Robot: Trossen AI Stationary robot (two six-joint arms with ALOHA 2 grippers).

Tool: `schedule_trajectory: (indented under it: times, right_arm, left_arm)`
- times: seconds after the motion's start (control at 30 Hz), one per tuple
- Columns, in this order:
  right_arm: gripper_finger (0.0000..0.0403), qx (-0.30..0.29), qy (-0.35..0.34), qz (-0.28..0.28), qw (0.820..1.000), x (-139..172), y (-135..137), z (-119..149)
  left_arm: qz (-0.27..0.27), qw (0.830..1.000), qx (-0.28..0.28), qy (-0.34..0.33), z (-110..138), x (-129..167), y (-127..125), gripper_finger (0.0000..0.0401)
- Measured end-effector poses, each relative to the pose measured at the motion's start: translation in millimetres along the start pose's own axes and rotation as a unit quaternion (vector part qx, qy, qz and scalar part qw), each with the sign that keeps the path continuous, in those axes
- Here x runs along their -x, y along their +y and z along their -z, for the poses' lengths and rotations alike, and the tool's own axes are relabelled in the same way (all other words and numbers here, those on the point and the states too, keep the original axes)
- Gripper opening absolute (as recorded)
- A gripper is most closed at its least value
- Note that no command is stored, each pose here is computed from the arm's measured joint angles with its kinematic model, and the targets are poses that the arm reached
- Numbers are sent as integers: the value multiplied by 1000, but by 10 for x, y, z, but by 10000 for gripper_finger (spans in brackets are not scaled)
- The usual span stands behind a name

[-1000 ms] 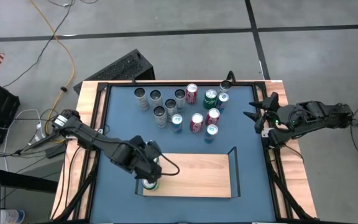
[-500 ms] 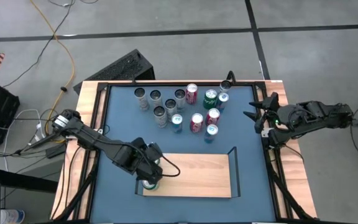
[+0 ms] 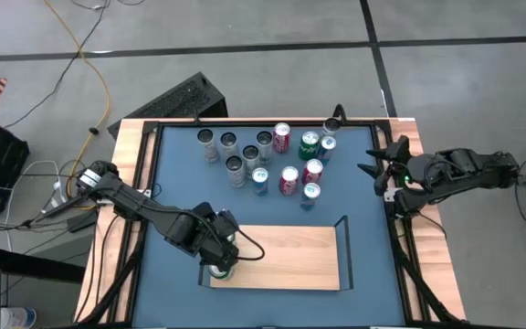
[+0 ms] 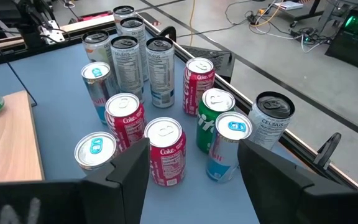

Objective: Place canned beverage on shelf
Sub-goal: Put the bottom green soda can on the shelf aligned with the other green soda can

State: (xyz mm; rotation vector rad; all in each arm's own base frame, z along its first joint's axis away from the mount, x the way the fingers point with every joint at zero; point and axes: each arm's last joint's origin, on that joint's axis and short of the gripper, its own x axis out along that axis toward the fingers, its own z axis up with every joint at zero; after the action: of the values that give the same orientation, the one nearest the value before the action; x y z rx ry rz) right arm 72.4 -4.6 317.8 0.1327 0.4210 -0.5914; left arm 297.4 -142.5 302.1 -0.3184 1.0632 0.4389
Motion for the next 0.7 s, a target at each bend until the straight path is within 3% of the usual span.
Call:
schedule_trajectory:
  times: [0.7]
  right_arm:
    - [246,-6,-2,-1,1000,1,1,-3]
  left_arm:
    - [4,1000,-15,15,45,-79,-91,265]
